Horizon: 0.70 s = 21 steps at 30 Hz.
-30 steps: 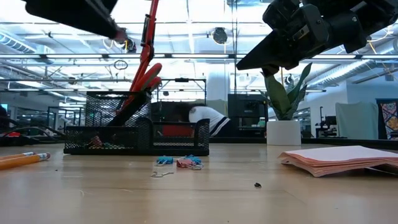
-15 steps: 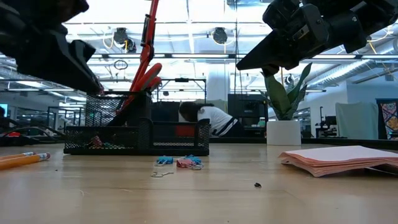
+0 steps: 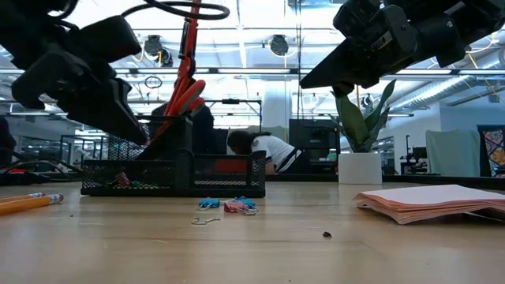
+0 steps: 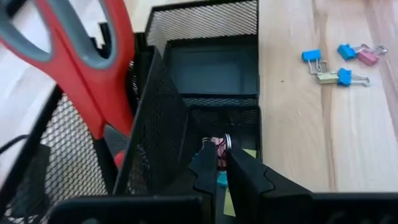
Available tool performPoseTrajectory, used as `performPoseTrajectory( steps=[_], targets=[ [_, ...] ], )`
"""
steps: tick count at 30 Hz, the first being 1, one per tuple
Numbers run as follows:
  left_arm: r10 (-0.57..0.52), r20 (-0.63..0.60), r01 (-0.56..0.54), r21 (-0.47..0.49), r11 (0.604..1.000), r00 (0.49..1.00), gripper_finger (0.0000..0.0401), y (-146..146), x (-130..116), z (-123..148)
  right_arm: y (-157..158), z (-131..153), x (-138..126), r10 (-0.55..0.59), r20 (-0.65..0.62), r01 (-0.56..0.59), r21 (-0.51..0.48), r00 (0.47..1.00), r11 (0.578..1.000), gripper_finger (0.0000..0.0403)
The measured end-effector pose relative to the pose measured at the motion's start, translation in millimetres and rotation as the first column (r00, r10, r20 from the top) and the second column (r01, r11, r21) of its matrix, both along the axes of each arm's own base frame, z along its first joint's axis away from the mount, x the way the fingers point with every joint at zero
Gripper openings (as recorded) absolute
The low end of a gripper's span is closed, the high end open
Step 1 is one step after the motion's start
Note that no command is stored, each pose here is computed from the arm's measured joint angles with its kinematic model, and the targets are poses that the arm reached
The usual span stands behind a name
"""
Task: Pick and place office supplies into organizer
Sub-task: Put the pink binder clip into the desk organizer
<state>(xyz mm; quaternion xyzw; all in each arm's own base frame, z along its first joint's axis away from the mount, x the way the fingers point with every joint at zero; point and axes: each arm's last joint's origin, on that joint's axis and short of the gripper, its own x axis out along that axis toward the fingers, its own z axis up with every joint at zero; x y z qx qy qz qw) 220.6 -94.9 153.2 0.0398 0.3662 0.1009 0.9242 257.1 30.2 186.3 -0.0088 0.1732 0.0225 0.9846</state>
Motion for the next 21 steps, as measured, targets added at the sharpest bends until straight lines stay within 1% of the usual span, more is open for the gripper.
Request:
performPoseTrajectory(
  steps=[6,10,15,21],
  targets=[
    [-0.02,-0.038,0.017,-0.07,0.997,0.999,0.003,7.8,3.6,-1.4,0.0,0.0,0.0,0.001,0.0,-0.001,-0.002,1.0,1.0,0.0004],
    [-0.025,-0.067,0.018,-0.098,0.995,0.997,0.003,10.7,3.4,-2.9,0.0,0.0,0.0,0.001,0.0,-0.001,-0.002,1.0,1.0,0.0004],
    [-0.008,-0.112,-0.003,-0.099,0.995,0.994,0.003,12.3,2.1,-8.4,0.0,0.0,0.0,0.001,0.0,-0.001,-0.003,1.0,1.0,0.0004],
    [-0.004,-0.134,-0.009,-0.098,0.995,0.991,0.003,11.3,3.9,-15.3,0.0,0.2,0.0,0.001,0.001,-0.001,-0.002,1.0,1.0,0.0004]
  ],
)
